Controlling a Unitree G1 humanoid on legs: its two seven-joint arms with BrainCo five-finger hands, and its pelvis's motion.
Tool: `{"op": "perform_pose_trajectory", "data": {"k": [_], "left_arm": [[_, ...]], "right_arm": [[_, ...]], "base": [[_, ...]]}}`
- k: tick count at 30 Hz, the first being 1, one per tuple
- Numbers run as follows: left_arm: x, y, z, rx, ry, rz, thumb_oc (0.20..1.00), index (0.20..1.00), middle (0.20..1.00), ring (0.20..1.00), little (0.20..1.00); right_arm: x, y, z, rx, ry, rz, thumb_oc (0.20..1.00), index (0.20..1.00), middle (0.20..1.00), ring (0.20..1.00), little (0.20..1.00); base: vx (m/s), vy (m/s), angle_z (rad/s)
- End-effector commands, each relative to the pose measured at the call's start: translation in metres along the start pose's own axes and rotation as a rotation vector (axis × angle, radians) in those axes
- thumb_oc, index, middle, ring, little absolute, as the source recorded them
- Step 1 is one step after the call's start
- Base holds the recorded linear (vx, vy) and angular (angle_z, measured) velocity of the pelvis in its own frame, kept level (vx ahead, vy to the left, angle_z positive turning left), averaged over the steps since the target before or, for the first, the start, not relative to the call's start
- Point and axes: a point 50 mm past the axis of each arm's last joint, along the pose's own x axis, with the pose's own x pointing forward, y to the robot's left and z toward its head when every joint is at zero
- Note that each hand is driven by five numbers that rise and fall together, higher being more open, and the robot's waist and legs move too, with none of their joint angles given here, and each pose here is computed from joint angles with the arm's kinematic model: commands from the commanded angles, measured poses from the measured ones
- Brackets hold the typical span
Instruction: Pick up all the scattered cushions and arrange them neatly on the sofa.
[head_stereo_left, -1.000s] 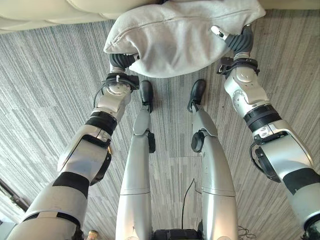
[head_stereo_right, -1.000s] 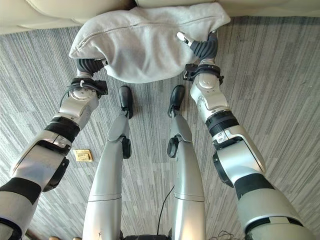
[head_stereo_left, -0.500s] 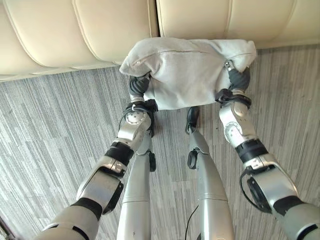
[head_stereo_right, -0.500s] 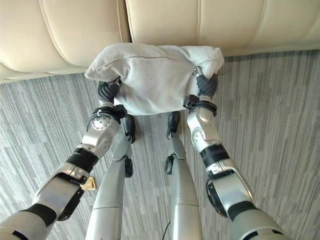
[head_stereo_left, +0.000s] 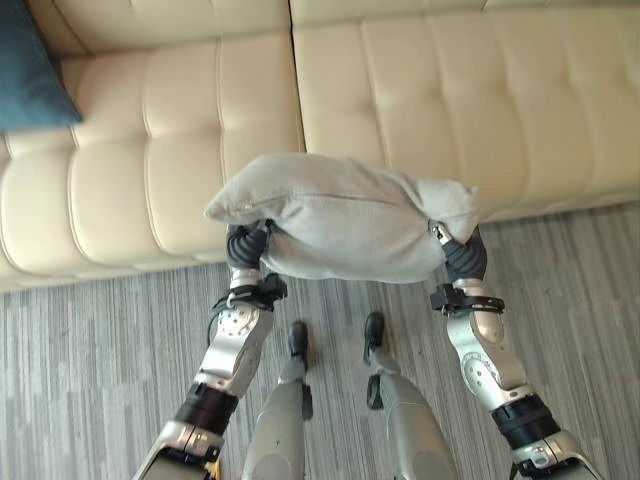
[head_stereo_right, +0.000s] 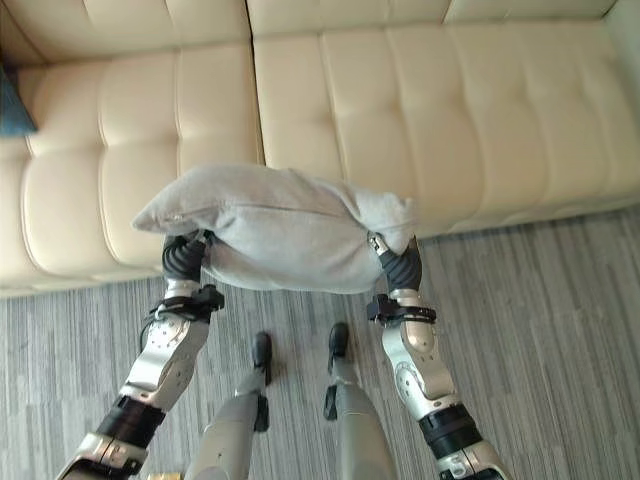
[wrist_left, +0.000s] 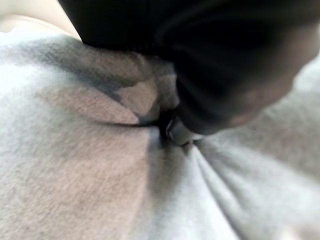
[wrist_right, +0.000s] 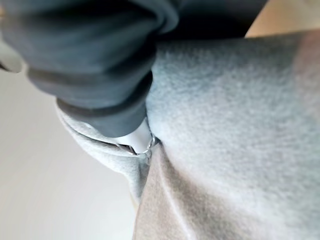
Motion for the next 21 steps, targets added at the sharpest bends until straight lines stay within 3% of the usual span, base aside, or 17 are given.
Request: {"op": "perform_pose_trajectory", "data": {"k": [1,12,21], "left_arm": [[0.000,-0.028,0.022,-0.103,-0.126,-0.146,0.200,0.200,0.200,0.200,0.200],[-0.024,0.001,-0.010,-0.090,0.045,-0.065,0.200,0.200,0.200,0.200,0.200],[-0.023,0.006,-0.009,-0.024,0.057,-0.067,0.200,0.200,0.200,0.200,0.200]], "right_arm": [[0.003,0.022,0.021,-0.029,-0.109,0.151,0.200,0.200,0.200,0.200,0.200],[-0.005,0.021,0.001,-0.138,0.025,0.224,0.200,0.200,0.200,0.200,0.200],[-0.004,0.015,-0.002,-0.193,0.050,0.192,0.200,0.200,0.200,0.200,0.200]], "base": [[0.13,-0.102,0.04],[0.10,-0.109,0.03],[0.32,0.123,-0.04]]}}
